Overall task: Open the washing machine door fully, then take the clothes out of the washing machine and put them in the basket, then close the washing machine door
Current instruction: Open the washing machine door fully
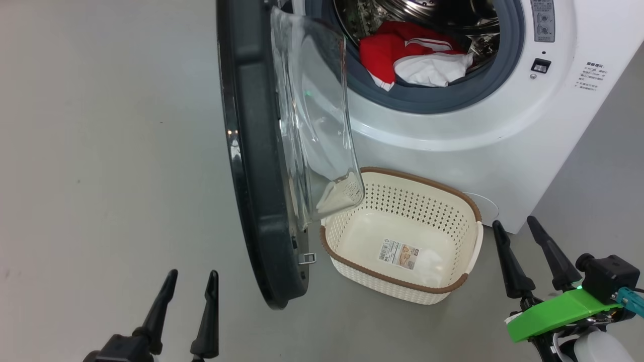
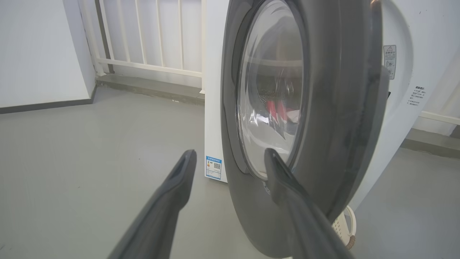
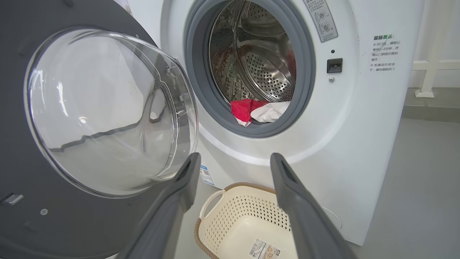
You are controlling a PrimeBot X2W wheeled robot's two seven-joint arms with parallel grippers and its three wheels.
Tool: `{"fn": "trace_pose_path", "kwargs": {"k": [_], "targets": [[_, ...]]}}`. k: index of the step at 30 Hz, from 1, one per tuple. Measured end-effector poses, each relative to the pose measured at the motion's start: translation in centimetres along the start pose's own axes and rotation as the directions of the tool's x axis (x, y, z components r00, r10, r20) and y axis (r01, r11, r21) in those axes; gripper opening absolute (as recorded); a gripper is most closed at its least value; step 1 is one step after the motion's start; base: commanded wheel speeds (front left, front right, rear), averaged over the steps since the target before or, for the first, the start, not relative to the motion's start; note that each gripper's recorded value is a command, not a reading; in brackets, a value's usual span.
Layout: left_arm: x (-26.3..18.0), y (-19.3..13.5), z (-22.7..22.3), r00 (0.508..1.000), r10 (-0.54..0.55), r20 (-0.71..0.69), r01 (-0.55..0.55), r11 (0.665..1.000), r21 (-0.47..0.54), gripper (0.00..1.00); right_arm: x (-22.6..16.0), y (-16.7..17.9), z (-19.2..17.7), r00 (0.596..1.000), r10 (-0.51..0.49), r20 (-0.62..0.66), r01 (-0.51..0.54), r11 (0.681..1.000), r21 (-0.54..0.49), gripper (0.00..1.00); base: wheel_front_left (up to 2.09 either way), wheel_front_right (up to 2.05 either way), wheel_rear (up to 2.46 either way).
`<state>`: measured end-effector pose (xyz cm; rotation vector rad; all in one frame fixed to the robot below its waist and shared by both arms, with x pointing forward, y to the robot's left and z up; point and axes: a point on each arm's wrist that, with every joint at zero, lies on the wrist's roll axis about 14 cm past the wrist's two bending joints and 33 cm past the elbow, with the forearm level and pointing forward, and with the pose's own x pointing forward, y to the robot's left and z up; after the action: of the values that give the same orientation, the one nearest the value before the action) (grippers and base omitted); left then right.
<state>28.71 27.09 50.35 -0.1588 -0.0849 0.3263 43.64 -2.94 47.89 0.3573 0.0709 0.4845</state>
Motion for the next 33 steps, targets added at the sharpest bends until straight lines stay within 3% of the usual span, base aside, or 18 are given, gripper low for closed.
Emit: {"fn": "trace_pose_path", "kwargs": {"k": [23,24,25,26,33], "targets": [[0.0,0.2,-0.1,1.000,0.008,-0.004,-0.008,1.000,0.003,1.00,-1.5,-1.4,-1.6,0.997,-0.059,-0.040,0.058,0.998,-0.028,1.00,0.00,0.00,0.00],[0.0,0.3,-0.1,1.000,0.010,-0.003,-0.010,1.000,0.003,0.80,-1.5,-1.4,-1.6,0.997,-0.059,-0.040,0.058,0.998,-0.028,1.00,0.00,0.00,0.00],[0.0,0.3,0.0,1.000,0.012,-0.002,-0.012,1.000,0.000,0.36,-1.5,-1.4,-1.6,0.997,-0.059,-0.040,0.058,0.998,-0.028,1.00,0.00,0.00,0.00],[0.0,0.5,0.0,1.000,0.020,0.001,-0.020,1.000,-0.009,0.00,-1.5,-1.4,-1.6,0.997,-0.059,-0.040,0.058,0.998,-0.030,1.00,0.00,0.00,0.00],[1.1,1.5,4.1,0.990,0.060,0.129,-0.056,0.998,-0.039,0.00,-1.5,-1.4,-1.7,0.998,-0.055,-0.044,0.053,0.998,-0.042,1.00,0.00,0.00,0.00]]}}
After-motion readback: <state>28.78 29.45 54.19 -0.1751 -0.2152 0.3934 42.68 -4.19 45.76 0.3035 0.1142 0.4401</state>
